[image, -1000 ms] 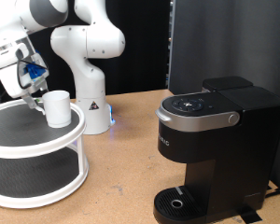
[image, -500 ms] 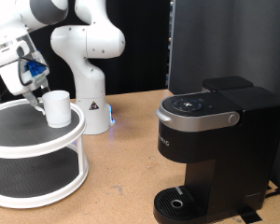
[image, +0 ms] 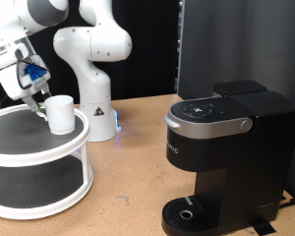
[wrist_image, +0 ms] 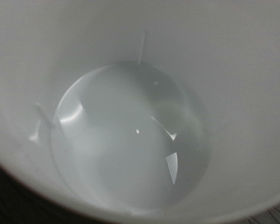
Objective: Make a cup of coffee with the keurig machine
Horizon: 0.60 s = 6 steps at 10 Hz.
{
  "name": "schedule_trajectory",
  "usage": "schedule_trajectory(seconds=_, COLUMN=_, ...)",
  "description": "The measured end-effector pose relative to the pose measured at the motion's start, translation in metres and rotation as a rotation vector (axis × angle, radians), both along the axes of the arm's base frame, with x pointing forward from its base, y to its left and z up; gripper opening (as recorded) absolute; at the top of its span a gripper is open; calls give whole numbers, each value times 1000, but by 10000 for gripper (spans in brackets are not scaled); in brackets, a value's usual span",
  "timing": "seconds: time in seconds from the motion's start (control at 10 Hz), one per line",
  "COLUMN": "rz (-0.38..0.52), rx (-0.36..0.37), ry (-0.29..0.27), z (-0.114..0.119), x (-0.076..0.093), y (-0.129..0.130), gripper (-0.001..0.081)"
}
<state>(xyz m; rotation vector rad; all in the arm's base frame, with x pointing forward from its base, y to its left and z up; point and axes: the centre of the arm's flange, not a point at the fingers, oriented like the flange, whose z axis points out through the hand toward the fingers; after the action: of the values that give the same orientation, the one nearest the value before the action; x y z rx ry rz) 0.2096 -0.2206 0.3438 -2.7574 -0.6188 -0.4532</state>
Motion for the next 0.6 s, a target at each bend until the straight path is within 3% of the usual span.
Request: schedule_trajectory(seconds=0.6, rz=-16, rx=-29, ry=-12, z=-2, x=2, y=-1, gripper=805)
